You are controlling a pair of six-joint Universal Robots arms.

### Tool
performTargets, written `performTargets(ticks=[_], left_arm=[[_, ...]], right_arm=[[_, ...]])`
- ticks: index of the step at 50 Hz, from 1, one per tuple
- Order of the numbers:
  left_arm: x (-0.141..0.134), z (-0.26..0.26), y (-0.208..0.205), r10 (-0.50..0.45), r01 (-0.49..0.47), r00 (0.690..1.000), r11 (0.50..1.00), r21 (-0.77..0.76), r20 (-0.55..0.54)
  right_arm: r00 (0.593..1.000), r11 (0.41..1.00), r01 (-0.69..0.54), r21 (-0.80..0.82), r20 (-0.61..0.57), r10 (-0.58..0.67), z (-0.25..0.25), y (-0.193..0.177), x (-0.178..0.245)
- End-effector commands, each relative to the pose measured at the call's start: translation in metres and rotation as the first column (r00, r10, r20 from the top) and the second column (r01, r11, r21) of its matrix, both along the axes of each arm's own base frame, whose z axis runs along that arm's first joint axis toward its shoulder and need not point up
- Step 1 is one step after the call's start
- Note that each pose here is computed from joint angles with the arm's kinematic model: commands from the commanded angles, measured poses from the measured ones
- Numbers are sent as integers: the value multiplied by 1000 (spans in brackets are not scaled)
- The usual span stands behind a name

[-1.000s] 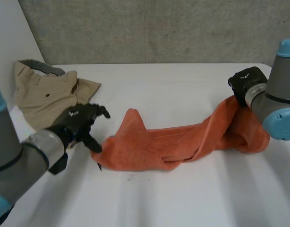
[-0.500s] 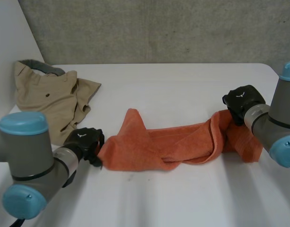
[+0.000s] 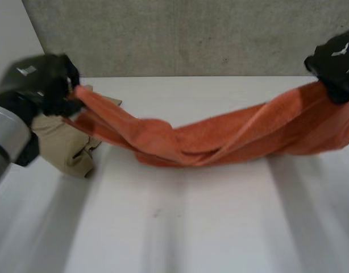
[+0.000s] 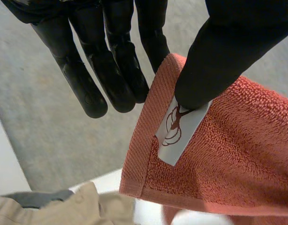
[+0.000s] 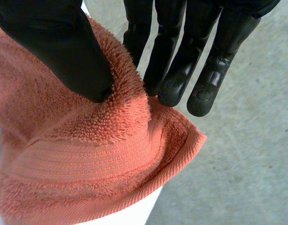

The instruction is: Fold the laundry.

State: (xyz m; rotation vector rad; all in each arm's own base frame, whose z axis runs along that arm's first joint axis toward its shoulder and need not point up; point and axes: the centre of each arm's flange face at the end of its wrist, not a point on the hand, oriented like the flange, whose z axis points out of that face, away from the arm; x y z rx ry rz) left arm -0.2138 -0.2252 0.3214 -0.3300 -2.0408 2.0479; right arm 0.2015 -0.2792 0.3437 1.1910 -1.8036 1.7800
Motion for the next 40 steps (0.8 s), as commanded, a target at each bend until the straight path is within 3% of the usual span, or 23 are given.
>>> performTargets(ticks=[1,6,15,21,31,35,40], left_arm=[[20,7,-25,45,-43,998,998,46,-47],[15,-28,-59,61,-56,998,985,161,-27],[-7,-88,-117,103,-106,994,956,274,25],[-29,-122,-137,87,-99,995,953,286,52],[-32,-118,-117,35,-42,999,978,204,41],[-31,-116,-98,-52,38,995,986,161,83],[-27,-128,-76,-146,116,966,982,149,212]], right_arm=[[1000,999,10,36,-21,-9,7,-14,-4],[1000,994,3,106,-24,-1,-23,-43,6],[995,997,60,44,73,-63,-87,-106,25],[994,991,97,87,39,-101,-132,-111,40],[991,978,129,165,13,-133,-151,-88,31],[993,982,115,153,24,-120,-147,-80,29],[996,985,81,152,35,-88,-148,-75,31]])
